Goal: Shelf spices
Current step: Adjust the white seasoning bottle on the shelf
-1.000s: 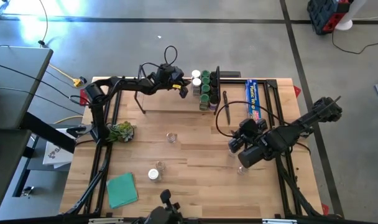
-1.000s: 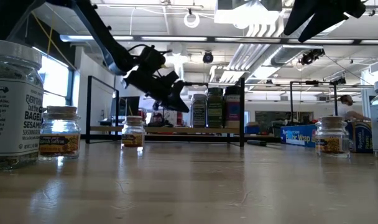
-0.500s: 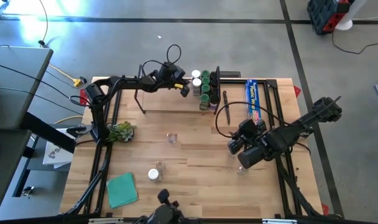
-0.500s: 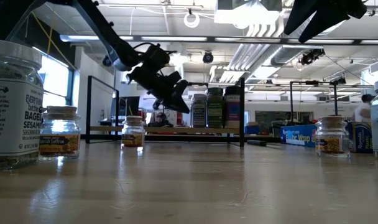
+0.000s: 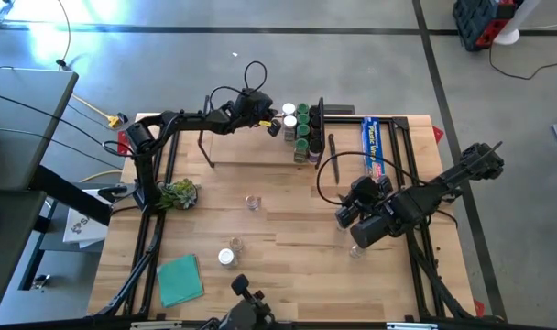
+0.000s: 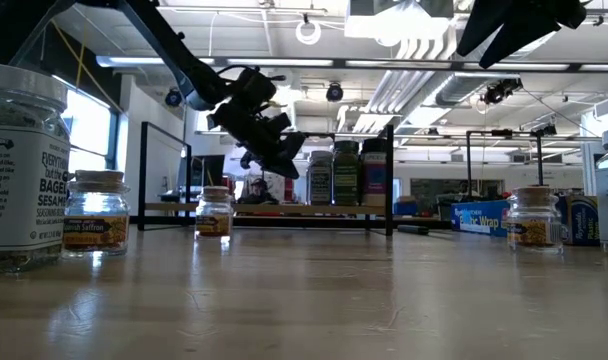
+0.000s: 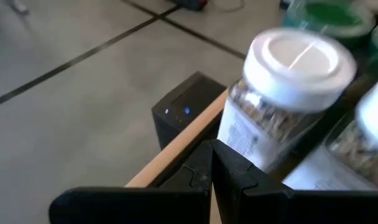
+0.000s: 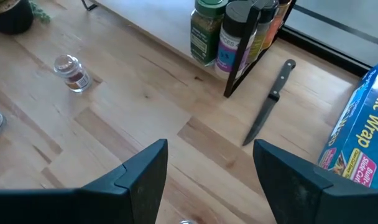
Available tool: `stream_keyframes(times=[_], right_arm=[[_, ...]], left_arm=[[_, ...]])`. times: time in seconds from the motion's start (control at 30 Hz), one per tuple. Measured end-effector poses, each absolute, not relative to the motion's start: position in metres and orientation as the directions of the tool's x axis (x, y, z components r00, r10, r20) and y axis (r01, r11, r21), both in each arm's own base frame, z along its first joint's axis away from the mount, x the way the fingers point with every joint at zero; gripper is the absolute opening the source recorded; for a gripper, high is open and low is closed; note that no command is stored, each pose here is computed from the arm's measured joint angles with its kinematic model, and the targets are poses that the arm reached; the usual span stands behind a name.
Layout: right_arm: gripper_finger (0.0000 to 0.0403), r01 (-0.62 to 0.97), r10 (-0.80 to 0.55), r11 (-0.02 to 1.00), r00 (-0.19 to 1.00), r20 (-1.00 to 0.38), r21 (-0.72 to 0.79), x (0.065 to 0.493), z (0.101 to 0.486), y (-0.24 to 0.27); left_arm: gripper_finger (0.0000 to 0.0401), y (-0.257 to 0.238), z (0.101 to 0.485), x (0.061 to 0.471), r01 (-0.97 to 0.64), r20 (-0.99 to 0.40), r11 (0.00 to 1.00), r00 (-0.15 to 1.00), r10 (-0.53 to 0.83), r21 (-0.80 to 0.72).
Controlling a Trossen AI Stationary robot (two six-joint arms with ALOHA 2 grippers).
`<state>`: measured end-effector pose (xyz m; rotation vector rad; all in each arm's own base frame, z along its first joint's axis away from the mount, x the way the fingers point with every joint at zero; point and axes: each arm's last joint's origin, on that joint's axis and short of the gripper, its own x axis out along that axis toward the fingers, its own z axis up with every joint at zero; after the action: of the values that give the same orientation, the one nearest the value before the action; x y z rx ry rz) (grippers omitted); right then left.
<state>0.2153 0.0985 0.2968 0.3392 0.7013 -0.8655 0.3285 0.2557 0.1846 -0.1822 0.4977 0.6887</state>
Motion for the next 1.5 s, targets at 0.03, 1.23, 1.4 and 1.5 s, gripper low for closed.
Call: stream_keyframes(times=[0.03,1.23,1.4,1.5], right_arm=[[0.0232,0.789,-0.575,0.615,0.448,-0.684,0.0,0.216,0.297,0.099],[0.0232,0.78,-0.532,0.624,0.468,-0.705,0.047,0.219,0.297,0.102],[0.0232,0.78,-0.53,0.623,0.471,-0.705,0.053,0.219,0.297,0.102],[0.0232,0.779,-0.535,0.625,0.474,-0.699,0.05,0.219,0.297,0.102]], left_arm=[[0.0,0.256,0.186,0.329,-0.64,-0.487,0.768,0.673,0.557,-0.005],[0.0,0.25,0.179,0.337,-0.592,-0.476,0.806,0.717,0.509,-0.029],[0.0,0.249,0.18,0.339,-0.579,-0.466,0.815,0.725,0.507,-0.015],[0.0,0.247,0.185,0.337,-0.573,-0.474,0.819,0.721,0.505,0.0]])
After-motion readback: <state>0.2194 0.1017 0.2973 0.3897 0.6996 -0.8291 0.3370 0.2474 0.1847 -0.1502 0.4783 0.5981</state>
